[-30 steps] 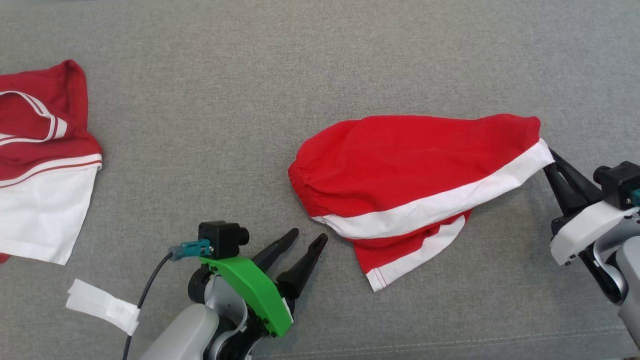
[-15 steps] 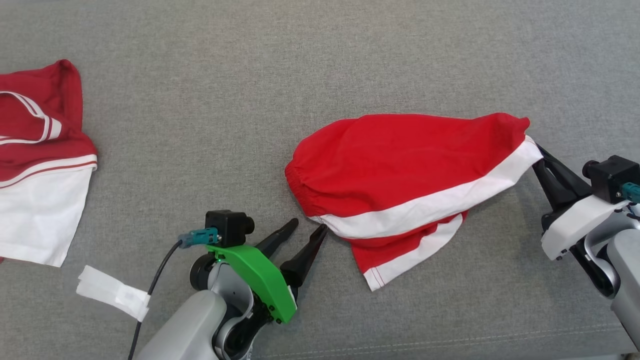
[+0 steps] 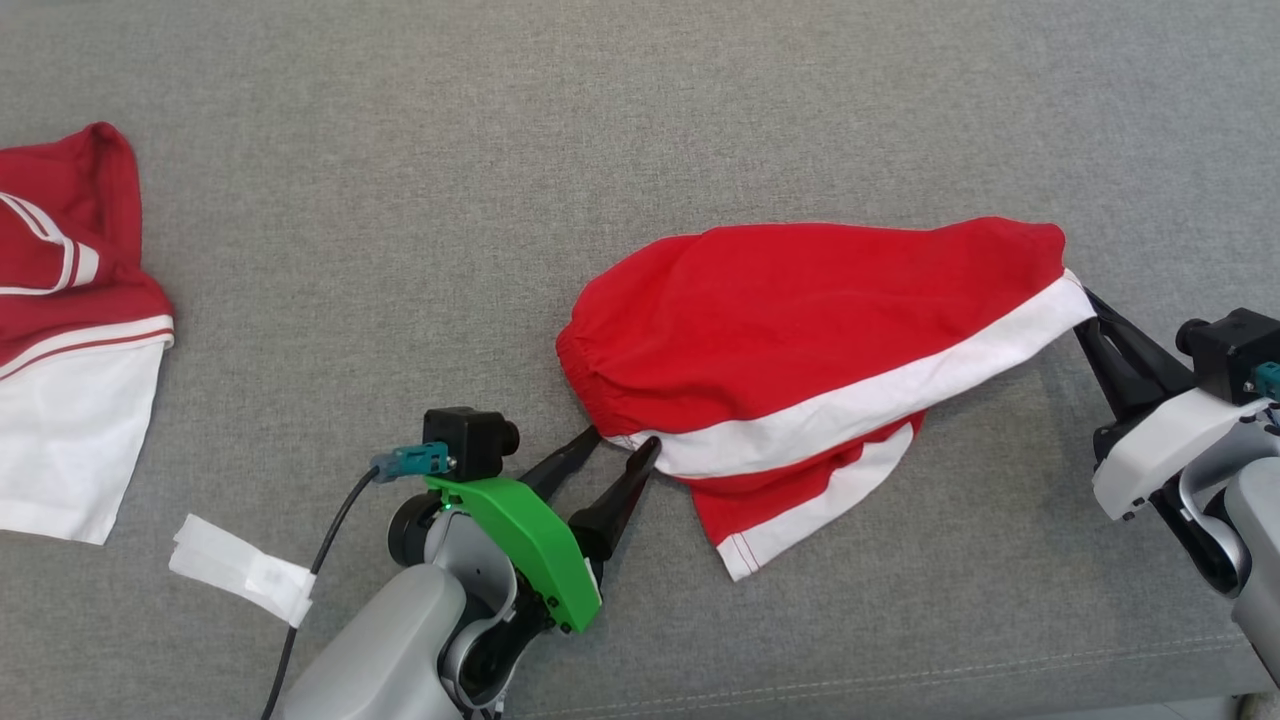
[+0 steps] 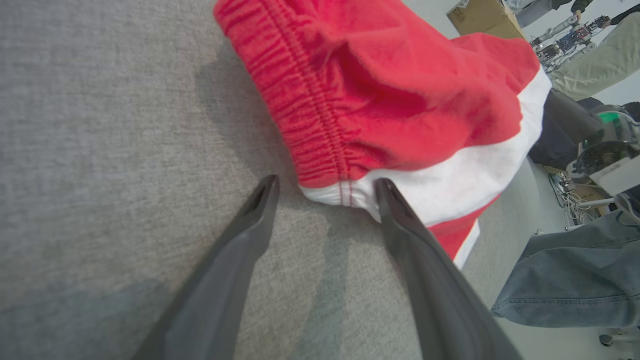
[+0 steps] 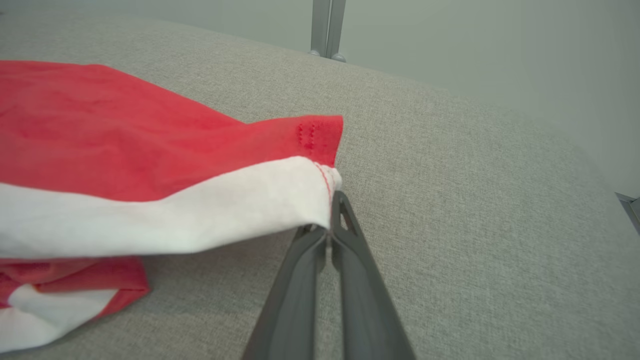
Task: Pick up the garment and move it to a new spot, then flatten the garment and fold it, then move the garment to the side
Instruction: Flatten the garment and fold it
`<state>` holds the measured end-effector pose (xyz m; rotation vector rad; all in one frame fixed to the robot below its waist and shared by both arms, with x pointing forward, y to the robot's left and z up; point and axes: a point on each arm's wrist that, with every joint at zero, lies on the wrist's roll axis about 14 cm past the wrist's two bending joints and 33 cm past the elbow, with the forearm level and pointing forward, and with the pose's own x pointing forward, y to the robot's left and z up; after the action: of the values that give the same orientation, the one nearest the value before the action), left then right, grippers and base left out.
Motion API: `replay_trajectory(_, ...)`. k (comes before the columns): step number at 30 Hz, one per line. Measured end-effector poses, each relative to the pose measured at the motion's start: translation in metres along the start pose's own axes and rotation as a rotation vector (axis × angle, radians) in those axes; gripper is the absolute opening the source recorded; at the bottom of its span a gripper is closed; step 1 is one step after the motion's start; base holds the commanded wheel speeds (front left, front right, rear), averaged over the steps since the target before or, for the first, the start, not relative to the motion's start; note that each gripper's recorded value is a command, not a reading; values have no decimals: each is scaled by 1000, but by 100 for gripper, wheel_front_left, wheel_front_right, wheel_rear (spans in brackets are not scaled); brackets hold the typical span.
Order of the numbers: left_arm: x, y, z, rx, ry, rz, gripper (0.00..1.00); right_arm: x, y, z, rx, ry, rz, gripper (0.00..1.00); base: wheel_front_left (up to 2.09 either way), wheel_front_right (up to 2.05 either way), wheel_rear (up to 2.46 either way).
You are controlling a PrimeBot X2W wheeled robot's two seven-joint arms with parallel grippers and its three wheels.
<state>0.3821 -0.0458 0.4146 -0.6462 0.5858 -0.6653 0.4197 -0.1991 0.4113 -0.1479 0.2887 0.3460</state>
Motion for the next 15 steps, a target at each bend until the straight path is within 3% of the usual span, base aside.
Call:
replay_trajectory(9, 1, -3, -5, 18, 22, -10, 100, -2, -2, -2, 5, 6, -7, 0, 0, 0, 0)
replay_trajectory(14, 0, -5, -10, 25, 35, -15, 73, -1, 0, -2, 10, 8, -1, 0, 0, 0, 0)
replay_trajectory(15, 0, -5, -11, 26, 38, -16, 62, 0, 0, -2, 10, 8, 1, 0, 0, 0, 0)
